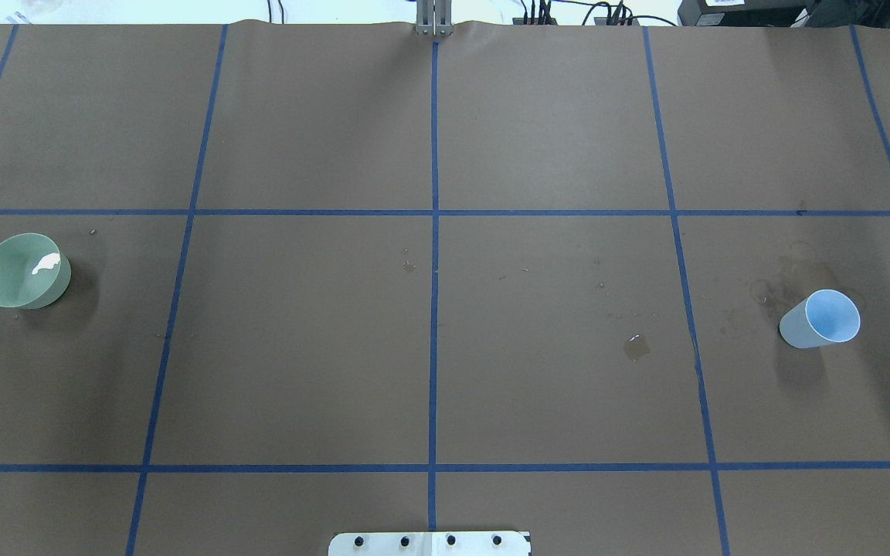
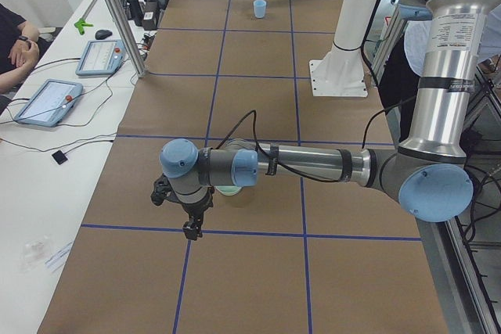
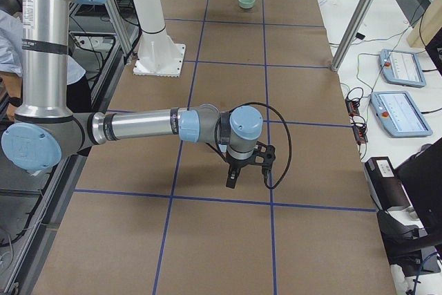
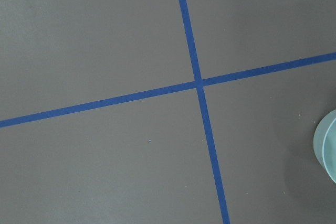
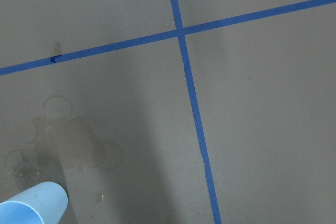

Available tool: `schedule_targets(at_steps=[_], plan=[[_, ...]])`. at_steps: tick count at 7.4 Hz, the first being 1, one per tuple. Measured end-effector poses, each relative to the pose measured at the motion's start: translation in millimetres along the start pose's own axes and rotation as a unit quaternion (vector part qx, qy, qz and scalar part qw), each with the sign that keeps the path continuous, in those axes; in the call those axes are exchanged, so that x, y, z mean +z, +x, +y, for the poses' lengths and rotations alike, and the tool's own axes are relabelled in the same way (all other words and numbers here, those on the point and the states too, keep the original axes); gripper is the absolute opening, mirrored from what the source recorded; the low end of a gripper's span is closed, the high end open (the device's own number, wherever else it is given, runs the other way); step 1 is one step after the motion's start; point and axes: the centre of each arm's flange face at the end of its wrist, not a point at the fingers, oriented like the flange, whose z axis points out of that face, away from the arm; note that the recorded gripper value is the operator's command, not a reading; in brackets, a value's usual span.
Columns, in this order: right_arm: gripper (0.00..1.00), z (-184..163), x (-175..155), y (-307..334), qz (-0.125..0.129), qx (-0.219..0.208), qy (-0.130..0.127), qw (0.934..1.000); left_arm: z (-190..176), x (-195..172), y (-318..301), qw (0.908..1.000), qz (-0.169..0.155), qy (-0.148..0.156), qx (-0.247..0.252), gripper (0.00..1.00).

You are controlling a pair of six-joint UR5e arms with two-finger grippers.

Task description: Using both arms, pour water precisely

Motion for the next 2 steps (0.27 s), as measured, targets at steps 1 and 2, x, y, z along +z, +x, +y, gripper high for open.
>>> schedule_targets(at_steps=[1, 2], plan=[[1.00, 0.6, -0.6, -0.6, 0.000, -0.001, 0.001, 1.0000, 1.8, 1.2, -0.9, 1.0000, 0.000, 0.000, 0.000, 1.00], [1.00, 1.0, -1.2, -1.2, -0.001, -0.002, 0.001, 1.0000, 3.5, 2.7, -1.9, 1.0000, 0.000, 0.000, -0.001, 1.00]])
